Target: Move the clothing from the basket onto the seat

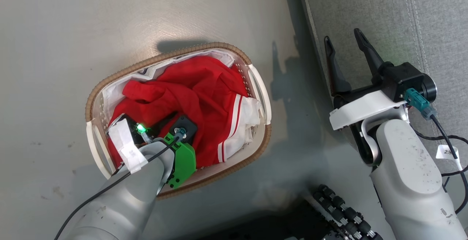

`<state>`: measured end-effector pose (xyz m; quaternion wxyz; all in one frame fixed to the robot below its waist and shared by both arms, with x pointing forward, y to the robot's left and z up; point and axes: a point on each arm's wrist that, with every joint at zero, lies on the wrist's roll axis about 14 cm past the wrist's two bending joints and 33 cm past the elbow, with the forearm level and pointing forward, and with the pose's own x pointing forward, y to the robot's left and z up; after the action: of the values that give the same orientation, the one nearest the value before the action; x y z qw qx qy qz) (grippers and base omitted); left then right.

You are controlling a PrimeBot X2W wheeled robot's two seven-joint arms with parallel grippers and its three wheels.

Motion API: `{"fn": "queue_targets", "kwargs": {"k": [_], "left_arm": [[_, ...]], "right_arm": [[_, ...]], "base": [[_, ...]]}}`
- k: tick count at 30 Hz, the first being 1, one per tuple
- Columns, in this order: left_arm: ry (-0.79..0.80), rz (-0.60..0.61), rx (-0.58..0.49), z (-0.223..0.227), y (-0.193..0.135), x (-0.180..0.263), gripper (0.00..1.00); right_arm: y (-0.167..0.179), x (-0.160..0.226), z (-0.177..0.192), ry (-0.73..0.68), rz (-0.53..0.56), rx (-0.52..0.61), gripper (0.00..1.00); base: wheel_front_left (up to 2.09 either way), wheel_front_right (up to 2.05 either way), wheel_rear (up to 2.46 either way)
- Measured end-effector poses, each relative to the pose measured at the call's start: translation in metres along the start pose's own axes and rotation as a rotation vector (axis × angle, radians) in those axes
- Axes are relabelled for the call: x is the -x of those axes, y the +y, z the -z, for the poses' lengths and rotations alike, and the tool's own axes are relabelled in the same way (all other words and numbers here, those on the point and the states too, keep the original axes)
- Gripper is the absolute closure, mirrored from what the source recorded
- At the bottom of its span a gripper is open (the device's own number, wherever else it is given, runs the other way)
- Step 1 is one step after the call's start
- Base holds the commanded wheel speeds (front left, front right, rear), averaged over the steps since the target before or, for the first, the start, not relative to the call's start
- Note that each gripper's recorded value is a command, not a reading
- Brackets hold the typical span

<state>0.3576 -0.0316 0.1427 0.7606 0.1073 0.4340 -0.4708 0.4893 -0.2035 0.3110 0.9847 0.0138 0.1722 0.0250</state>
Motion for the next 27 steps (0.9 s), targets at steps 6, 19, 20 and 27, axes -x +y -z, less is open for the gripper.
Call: {"fn": "queue_targets", "kwargs": {"k": [6, 19, 20, 27], "left_arm": [[0.076, -0.005, -0.006, 0.014, -0.001, -0.004, 0.0], [0.224, -0.045, 0.02, 0.041, 0.007, 0.003, 1.0], [0.227, -0.047, 0.022, 0.04, 0.008, 0.004, 1.0], [0.196, -0.069, 0.037, 0.032, 0.007, 0.014, 1.0]], "right_arm": [[-0.001, -0.002, 0.007, 0.015, 0.004, -0.004, 0.0], [0.002, -0.007, 0.003, -0.002, -0.001, -0.008, 0.0], [0.002, -0.007, 0.001, -0.004, -0.001, -0.008, 0.0], [0.003, -0.003, -0.014, -0.034, -0.001, -0.008, 0.0]], "base": [[0.0, 0.0, 0.0], [0.0, 0.0, 0.0], [0.0, 0.0, 0.0], [0.0, 0.0, 0.0]]}}
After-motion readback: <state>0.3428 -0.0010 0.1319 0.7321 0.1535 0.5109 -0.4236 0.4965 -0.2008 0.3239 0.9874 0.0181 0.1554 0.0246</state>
